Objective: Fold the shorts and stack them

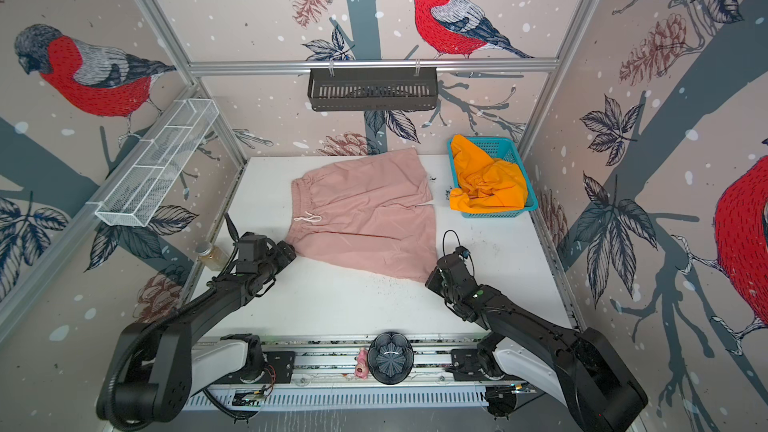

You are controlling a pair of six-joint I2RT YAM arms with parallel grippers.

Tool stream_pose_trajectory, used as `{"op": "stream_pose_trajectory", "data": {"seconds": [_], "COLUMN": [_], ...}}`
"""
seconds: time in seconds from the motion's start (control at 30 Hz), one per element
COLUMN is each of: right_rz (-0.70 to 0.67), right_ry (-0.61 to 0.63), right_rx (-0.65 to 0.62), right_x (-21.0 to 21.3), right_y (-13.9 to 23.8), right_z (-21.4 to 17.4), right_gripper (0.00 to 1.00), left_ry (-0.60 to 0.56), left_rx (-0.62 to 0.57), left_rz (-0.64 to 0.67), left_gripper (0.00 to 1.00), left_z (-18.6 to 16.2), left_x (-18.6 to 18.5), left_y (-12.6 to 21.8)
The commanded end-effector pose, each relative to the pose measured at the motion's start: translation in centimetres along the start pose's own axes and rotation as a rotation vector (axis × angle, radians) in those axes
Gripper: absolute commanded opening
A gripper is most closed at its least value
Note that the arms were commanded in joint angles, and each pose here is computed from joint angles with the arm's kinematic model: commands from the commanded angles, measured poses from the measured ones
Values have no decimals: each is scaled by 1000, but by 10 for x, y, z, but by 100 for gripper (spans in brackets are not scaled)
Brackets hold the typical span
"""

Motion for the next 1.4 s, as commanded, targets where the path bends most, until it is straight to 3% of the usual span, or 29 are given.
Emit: {"op": "stream_pose_trajectory", "data": {"seconds": [0.0,0.37,0.67,1.03,1.37], "right_rz": [20,5,8,9,68], "right_ry": [28,73,151,270,387], "right_rx": [-33,-90,-151,-269,-422], "right_x": [6,6,16,45,79], "right_y": [2,10,14,41,98], "right_z": [5,13,28,60,86], "right_gripper": [9,4,2,1,1], "left_ry": [0,-23,-121,-186,-237], "left_rx": [-19,39,43,107,148], "left_rz": [-48,-27,45,-32,-93], "left_gripper": [81,54,0,0,0], "left_z": [10,12,27,32,39], "left_x": [-10,-12,-15,-32,-49], "left_y": [-7,-35,-36,-14,42]}}
Point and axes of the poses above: each gripper's point midway between its finger pads, its own y axis back along the fingers, its own x axis along the line the jaws close on, z = x × y, the point moved 6 cm from there along y, back along the fingers, and after that the axes turned 8 degrees about -y, right-handed, at the moved point
